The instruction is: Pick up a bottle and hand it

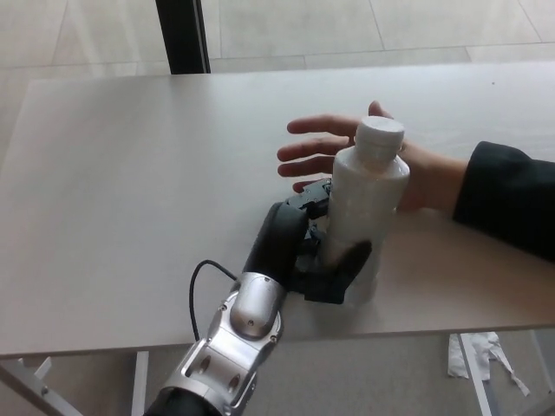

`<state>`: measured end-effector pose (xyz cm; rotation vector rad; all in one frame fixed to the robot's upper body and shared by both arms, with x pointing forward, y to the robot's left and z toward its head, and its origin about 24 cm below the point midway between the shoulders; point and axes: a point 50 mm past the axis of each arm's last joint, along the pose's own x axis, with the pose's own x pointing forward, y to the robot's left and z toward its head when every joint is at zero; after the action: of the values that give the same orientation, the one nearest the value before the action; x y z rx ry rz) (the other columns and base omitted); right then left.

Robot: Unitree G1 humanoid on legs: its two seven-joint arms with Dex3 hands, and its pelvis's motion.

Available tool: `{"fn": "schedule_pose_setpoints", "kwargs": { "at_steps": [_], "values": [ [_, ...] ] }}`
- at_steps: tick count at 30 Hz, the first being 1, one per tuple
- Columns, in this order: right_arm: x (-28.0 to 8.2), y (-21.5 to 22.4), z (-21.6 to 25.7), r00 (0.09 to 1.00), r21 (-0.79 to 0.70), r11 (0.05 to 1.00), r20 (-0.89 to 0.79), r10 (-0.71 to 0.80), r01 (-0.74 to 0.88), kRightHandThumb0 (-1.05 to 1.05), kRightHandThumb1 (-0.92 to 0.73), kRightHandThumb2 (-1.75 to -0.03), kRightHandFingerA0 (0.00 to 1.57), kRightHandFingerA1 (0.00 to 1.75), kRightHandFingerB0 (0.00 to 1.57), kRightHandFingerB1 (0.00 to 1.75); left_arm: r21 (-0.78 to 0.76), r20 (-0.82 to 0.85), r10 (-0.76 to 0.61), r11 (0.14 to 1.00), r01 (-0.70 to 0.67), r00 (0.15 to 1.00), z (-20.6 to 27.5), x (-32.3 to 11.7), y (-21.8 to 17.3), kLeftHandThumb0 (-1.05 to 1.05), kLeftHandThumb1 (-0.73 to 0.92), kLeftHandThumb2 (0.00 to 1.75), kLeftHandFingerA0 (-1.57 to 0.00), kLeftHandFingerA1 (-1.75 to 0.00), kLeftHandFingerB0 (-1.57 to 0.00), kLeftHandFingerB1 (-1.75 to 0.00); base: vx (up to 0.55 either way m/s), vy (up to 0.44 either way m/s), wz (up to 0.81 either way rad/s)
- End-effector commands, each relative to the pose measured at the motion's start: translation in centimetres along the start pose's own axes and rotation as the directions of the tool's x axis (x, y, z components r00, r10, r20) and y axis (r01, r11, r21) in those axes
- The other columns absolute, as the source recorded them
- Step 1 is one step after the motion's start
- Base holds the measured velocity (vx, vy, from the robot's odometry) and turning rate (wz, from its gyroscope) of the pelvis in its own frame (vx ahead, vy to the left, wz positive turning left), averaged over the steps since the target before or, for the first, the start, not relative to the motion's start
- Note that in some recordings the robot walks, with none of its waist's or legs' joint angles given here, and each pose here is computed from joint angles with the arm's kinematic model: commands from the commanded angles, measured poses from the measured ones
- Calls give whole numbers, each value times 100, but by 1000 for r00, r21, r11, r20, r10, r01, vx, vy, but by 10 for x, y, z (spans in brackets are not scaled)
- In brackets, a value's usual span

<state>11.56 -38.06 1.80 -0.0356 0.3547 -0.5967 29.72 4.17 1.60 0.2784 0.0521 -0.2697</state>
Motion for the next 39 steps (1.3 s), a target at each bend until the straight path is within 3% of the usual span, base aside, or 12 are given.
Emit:
{"fn": "schedule_pose_setpoints", "kwargs": {
  "at_steps": [1,4,5,8,9,18,20,21,23,24,34,39],
  "values": [
    [-1,-5,2,999,1,999,36,-40,40,-70,-62,-59,86,83,43,49,132,35,274,952,-276,961,-20,-11,30,-91,41,165,-157,-150,-141,-155,0,0,0],
    [-1,-5,3,998,7,999,37,-44,44,-68,-63,-59,95,90,44,49,127,46,296,945,-300,954,-16,-7,36,-86,51,161,-155,-157,-144,-157,0,0,0],
    [0,-6,2,998,-3,999,38,-44,44,-70,-48,-91,93,93,40,59,124,57,305,943,-310,951,-15,-6,41,-33,36,123,-157,-147,-157,-148,0,0,0],
    [1,-7,2,998,-12,999,30,-46,46,-68,-62,-59,113,135,42,50,101,54,310,944,-314,949,-13,-6,46,-30,30,120,-157,-146,-157,-147,0,0,0],
    [1,-7,2,999,-3,999,36,-40,41,-68,-63,-59,87,98,43,50,91,64,310,945,-315,949,-12,-6,48,-30,30,120,-157,-146,-157,-147,0,0,0],
    [5,-8,2,999,-12,999,29,-39,39,-71,-47,-90,94,91,39,59,53,215,297,948,-315,930,30,3,56,-35,33,122,-156,-147,-157,-148,0,0,0],
    [7,-8,1,999,-18,999,22,-43,43,-71,-62,-59,99,101,42,50,98,243,282,945,-313,928,42,10,60,-35,34,122,-156,-147,-157,-148,0,0,0],
    [6,-8,2,999,-16,999,25,-39,39,-70,-46,-90,97,97,39,60,106,263,274,945,-310,925,53,16,63,-34,31,121,-157,-147,-157,-148,0,0,0],
    [6,-7,2,999,-11,999,30,-36,36,-71,-61,-59,97,94,42,51,105,283,266,946,-306,921,67,22,64,-33,31,121,-156,-146,-157,-147,0,0,0],
    [5,-6,4,999,-9,999,27,-39,39,-71,-47,-90,93,94,40,59,123,303,249,947,-296,920,78,25,64,-75,34,163,-144,-153,-131,-155,0,0,0],
    [9,3,8,999,-6,1000,27,-21,21,-68,-62,-58,74,74,44,52,209,309,175,946,-246,935,120,32,35,-6,37,136,-94,-164,-87,-147,0,0,0],
    [12,8,8,999,6,1000,34,-4,4,-65,-62,-59,74,74,44,50,251,277,130,947,-202,952,119,41,23,-3,52,115,-117,-136,-92,-117,0,0,0]
  ]
}}
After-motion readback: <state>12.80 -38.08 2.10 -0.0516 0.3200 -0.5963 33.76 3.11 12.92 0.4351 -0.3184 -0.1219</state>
